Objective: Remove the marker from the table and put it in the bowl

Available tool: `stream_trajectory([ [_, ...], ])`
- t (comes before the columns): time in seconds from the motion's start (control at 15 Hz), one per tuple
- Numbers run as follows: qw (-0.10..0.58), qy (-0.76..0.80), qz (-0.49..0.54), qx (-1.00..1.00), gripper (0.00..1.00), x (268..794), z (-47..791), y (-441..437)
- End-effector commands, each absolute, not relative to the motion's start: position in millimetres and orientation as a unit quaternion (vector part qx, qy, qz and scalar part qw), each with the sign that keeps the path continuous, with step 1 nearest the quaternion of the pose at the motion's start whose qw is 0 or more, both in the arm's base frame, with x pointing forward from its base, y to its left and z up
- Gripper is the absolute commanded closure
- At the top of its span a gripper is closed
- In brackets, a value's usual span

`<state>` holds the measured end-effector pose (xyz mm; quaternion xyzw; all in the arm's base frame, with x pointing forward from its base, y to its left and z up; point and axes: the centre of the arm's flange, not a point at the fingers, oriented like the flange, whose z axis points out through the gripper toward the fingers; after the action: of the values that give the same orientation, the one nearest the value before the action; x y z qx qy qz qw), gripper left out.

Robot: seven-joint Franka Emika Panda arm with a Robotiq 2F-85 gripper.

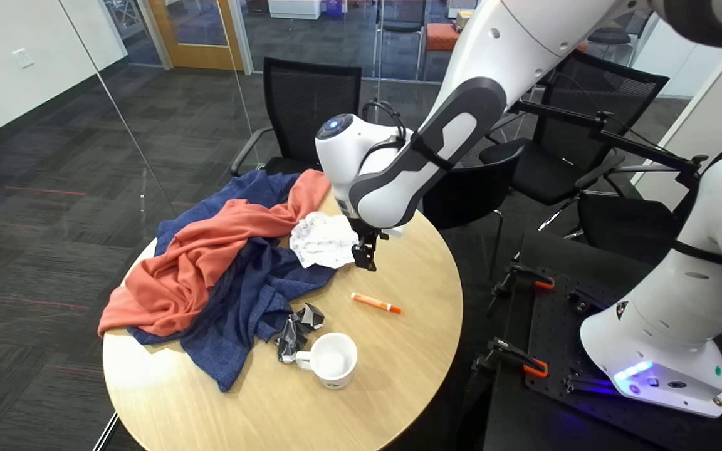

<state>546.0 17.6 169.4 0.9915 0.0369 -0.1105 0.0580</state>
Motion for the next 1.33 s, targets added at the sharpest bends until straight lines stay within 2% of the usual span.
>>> stream_trajectory([
  [0.0,0.062,0.023,-0.127,0.99,0.0,559.6,156.9,30.4],
  [1.27,0.037,0.035,-0.136,0.989,0.0,560.0,102.1,47.6],
])
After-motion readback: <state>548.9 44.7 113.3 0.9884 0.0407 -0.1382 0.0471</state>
